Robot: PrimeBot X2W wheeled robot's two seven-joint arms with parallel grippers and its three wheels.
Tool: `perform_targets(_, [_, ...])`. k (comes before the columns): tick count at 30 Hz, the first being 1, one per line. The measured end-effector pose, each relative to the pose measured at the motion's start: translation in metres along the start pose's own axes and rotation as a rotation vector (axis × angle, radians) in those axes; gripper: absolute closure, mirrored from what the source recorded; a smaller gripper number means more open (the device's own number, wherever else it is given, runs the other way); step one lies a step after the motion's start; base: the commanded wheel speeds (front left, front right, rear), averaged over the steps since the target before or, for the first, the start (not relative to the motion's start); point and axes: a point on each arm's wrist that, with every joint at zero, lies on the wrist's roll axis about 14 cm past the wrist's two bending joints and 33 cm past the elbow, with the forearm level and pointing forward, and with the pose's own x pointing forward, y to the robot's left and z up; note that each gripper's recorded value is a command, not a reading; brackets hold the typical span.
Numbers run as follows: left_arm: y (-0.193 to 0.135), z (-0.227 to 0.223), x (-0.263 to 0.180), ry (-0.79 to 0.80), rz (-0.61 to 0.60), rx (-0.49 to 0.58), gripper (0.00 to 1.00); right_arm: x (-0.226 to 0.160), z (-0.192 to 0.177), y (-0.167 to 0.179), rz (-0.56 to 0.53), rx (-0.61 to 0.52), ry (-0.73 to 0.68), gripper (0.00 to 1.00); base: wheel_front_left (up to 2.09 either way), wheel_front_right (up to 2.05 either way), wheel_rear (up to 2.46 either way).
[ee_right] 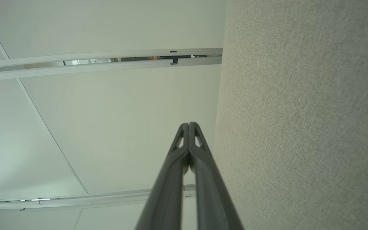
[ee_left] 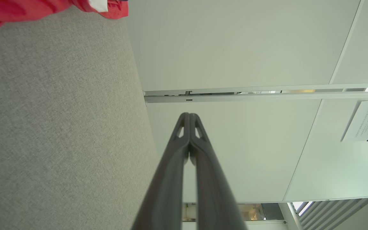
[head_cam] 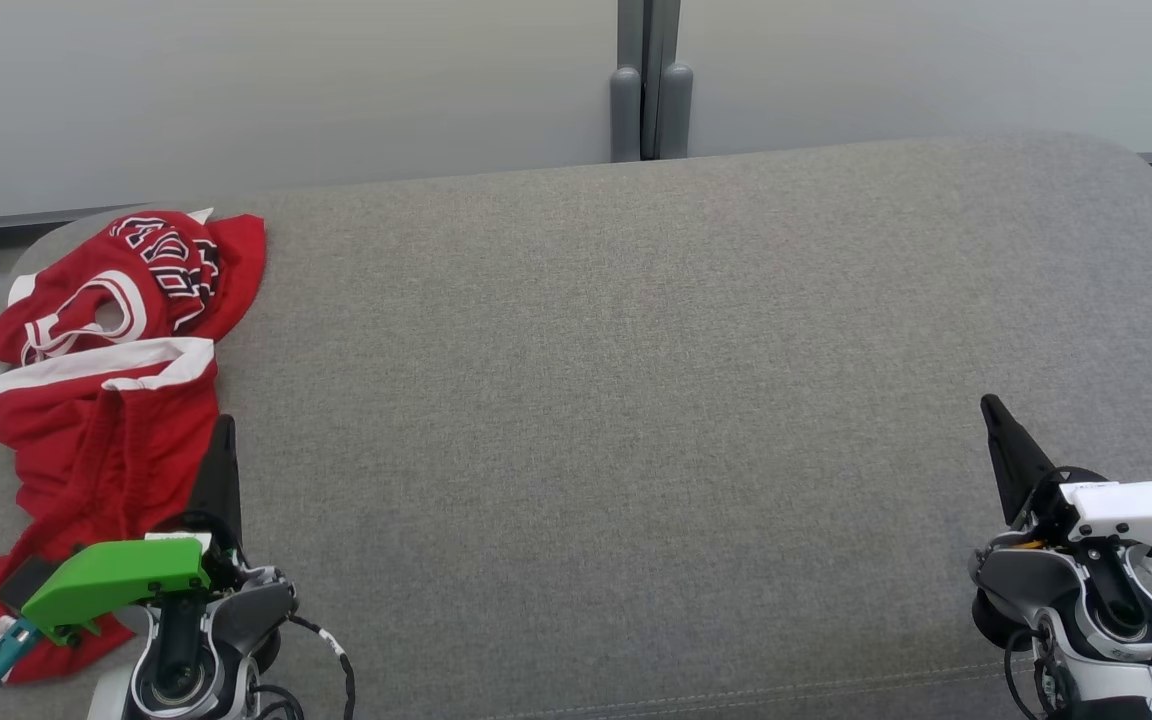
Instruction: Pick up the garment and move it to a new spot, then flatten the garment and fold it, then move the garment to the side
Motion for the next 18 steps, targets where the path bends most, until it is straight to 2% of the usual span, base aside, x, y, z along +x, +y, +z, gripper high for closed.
perform_targets(18, [0.0,0.0,0.0,0.0,0.0,0.0,1.0,0.0,0.0,0.0,0.0,0.0,0.0,1.0,0.0,0.0,0.0])
